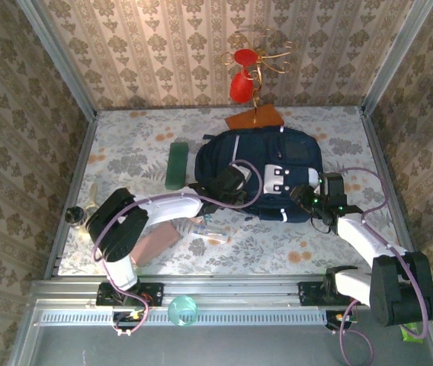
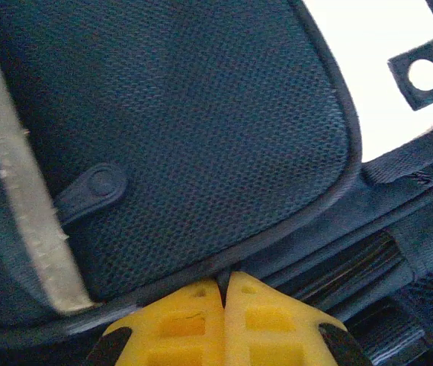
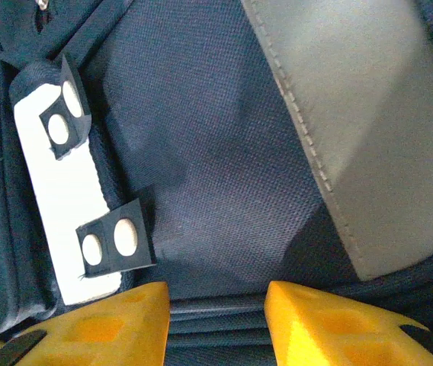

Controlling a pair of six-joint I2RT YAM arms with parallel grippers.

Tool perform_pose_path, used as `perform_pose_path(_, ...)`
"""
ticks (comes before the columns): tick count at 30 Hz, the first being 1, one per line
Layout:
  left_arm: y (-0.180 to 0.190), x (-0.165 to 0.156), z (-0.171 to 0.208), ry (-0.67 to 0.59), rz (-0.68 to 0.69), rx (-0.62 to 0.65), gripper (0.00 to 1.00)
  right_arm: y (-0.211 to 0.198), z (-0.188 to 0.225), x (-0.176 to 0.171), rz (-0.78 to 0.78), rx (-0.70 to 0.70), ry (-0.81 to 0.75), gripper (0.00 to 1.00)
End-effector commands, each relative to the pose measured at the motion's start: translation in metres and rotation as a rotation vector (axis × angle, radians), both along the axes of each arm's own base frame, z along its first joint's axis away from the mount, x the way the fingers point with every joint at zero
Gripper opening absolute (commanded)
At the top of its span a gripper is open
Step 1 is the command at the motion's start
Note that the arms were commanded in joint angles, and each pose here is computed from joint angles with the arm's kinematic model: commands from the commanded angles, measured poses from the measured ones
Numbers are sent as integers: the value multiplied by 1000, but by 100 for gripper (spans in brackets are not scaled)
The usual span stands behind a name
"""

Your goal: Pack the student bag

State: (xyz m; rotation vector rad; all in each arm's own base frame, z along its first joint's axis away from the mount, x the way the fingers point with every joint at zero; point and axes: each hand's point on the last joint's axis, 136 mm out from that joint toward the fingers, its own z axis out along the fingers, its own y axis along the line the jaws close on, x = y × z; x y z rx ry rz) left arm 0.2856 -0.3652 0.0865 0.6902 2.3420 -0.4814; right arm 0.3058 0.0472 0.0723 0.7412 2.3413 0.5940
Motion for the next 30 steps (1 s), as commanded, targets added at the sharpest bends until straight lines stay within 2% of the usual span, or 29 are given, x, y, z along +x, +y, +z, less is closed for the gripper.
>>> perform_pose_path(1, 36, 23, 6, -68, 135, 56, 0, -35, -24, -18, -79, -146, 134, 44)
perform_pose_path(4, 37, 22, 10, -71, 140, 39, 0, -29, -6, -8, -17, -154, 94, 48)
perform_pose_path(8, 22, 16, 21, -53, 124, -61, 0, -7, 26, -5, 108, -202, 19, 54)
perform_pose_path(14, -1, 6, 49, -41, 78, -202, 0, 66, 45, -19, 422, -171, -88, 59)
perform_pose_path(20, -8, 2, 71, -52, 48, -241, 0, 119, 51, -22, 657, -266, -269, 59)
perform_pose_path(24, -12, 2, 86, -58, 27, -260, 0, 142, 56, -18, 757, -336, -399, 57)
perform_pose_path(30, -20, 3, 111, -75, -11, -273, 0, 152, 61, -7, 808, -449, -532, 56)
